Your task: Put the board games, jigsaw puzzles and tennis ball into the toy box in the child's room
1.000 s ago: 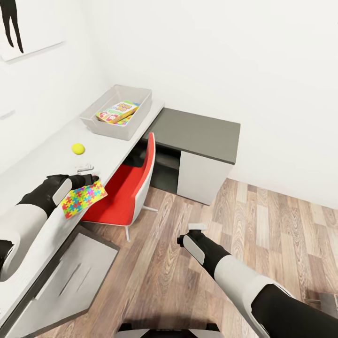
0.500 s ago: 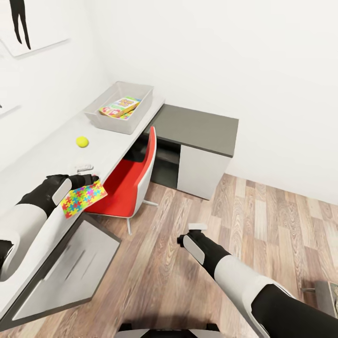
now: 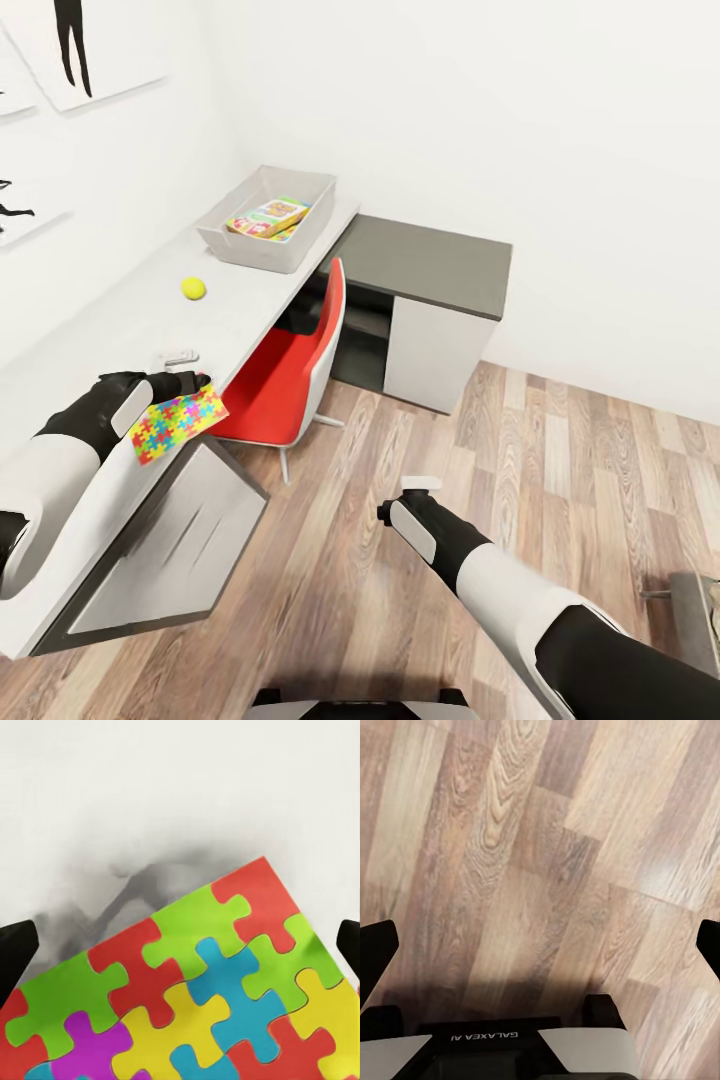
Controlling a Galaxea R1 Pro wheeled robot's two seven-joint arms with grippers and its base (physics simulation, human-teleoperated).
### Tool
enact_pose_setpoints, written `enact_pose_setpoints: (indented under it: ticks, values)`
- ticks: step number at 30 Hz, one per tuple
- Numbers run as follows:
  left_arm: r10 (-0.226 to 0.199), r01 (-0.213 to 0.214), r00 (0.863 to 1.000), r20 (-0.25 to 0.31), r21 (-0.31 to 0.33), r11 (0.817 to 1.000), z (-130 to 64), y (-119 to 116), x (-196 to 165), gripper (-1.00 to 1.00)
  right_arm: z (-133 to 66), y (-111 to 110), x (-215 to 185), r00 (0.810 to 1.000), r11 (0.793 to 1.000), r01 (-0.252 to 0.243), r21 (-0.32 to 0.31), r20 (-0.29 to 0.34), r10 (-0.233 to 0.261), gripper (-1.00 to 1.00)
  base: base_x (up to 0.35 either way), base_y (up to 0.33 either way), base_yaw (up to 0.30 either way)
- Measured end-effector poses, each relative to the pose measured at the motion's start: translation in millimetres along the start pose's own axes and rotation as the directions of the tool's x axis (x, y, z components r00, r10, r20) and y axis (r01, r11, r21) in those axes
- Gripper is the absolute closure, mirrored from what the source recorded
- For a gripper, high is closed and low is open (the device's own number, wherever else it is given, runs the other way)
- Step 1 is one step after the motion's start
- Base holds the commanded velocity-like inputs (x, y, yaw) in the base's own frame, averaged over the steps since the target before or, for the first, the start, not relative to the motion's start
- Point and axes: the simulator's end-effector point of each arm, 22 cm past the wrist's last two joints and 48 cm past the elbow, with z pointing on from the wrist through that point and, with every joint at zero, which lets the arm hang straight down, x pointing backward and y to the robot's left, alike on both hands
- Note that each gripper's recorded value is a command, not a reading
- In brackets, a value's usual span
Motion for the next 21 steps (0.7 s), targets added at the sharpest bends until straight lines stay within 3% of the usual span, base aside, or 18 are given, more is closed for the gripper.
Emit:
enact_pose_setpoints:
  ticks: [6, 21]
  values:
    - [0.000, 0.000, 1.000, 0.000, 0.000, 1.000, -0.2, 0.0, 0.0, -1.00, -0.1, 0.0, 0.0, 1.000, 1.000, 0.000, 0.000, 0.000, 0.000, -1.00, -0.193, 0.011, 0.000]
    - [0.000, 0.000, 1.000, 0.001, 0.000, 1.000, -0.5, 0.0, -0.5, -1.00, -0.3, 0.0, 0.1, 1.000, 1.000, 0.000, 0.000, 0.000, 0.000, -1.00, -0.010, 0.000, 0.000]
